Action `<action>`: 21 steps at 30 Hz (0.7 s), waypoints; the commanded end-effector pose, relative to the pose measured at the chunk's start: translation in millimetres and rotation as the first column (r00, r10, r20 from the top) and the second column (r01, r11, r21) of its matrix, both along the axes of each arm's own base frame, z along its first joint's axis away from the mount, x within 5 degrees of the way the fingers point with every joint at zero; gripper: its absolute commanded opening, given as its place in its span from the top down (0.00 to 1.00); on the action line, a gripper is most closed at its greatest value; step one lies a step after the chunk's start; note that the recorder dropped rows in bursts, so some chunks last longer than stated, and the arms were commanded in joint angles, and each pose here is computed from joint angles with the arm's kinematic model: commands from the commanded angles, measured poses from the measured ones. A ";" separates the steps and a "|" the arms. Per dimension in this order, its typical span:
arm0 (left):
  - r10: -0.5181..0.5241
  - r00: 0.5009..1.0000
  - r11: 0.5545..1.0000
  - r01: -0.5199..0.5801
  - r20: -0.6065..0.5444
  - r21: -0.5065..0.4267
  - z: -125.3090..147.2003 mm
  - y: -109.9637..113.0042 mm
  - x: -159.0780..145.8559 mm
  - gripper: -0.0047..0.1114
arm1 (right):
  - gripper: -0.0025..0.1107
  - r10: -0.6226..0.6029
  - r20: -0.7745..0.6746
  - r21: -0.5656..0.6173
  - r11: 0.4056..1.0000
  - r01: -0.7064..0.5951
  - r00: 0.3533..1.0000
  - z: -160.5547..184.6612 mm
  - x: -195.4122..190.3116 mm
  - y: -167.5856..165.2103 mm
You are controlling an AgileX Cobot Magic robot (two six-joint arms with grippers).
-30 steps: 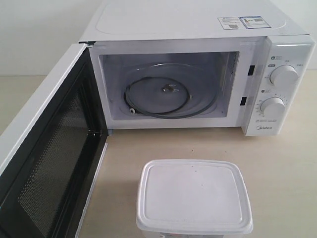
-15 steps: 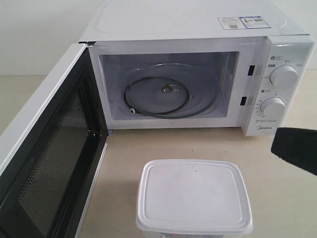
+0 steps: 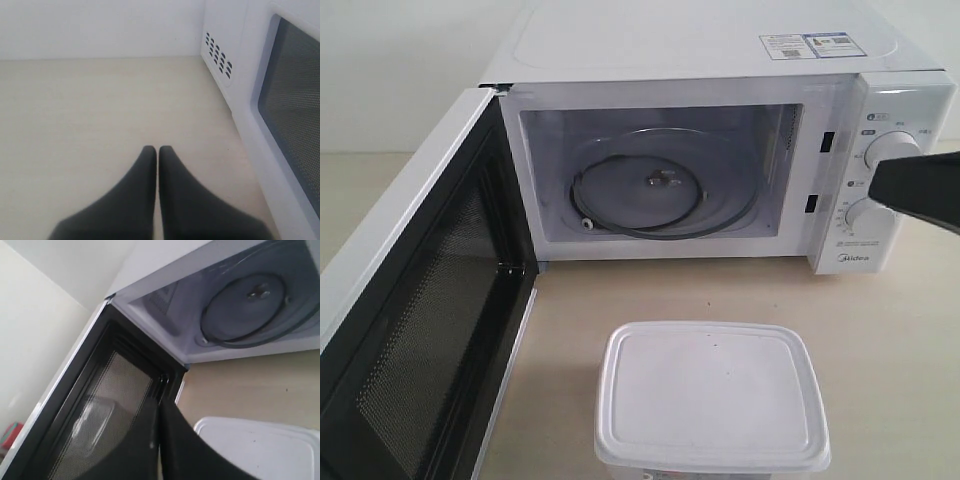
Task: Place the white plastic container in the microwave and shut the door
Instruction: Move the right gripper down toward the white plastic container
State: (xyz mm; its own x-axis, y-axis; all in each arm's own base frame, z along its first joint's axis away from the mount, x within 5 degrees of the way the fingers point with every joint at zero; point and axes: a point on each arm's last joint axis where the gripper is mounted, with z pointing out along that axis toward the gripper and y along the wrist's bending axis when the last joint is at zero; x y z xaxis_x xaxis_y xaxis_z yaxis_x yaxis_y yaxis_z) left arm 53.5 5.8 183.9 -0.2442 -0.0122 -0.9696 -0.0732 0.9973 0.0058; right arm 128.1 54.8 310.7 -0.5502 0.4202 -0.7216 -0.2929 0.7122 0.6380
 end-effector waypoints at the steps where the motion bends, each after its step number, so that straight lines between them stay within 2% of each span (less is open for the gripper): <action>1: -0.006 1.000 1.000 0.006 0.000 -0.011 -0.9 -0.5 0.0 0.93 | 0.98 -0.078 0.051 0.008 0.997 0.078 0.996 5.8 5.0 -1.2; 8: -0.006 1.000 1.000 0.006 0.000 -0.011 -0.9 -0.5 0.0 0.93 | 0.98 -0.012 0.081 -0.003 1.000 0.012 0.997 10.5 2.5 17.5; 12: -0.006 1.000 1.000 0.006 0.000 -0.011 -0.9 -0.5 0.0 0.93 | 0.98 -0.030 0.102 -0.001 1.000 0.031 0.994 3.7 1.5 25.2; 15: -0.006 1.000 1.000 0.006 0.000 -0.011 -0.9 -0.5 0.0 0.93 | 0.98 -0.031 0.061 0.114 0.993 0.024 0.998 -13.3 -3.9 32.2; 21: -0.006 1.000 1.000 0.006 0.000 -0.011 -0.9 -0.5 0.0 0.93 | 0.98 0.065 -0.032 0.234 0.971 -0.056 0.997 -49.3 -20.8 43.3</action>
State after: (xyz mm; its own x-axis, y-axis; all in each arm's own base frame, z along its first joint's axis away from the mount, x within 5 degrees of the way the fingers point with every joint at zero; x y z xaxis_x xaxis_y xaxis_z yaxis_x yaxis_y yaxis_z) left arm 53.5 5.8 183.9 -0.2442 -0.0122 -0.9696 -0.0732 0.9973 0.0058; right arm 113.2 95.0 272.2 -0.5772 0.5218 -0.6282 -0.3017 0.5785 0.7578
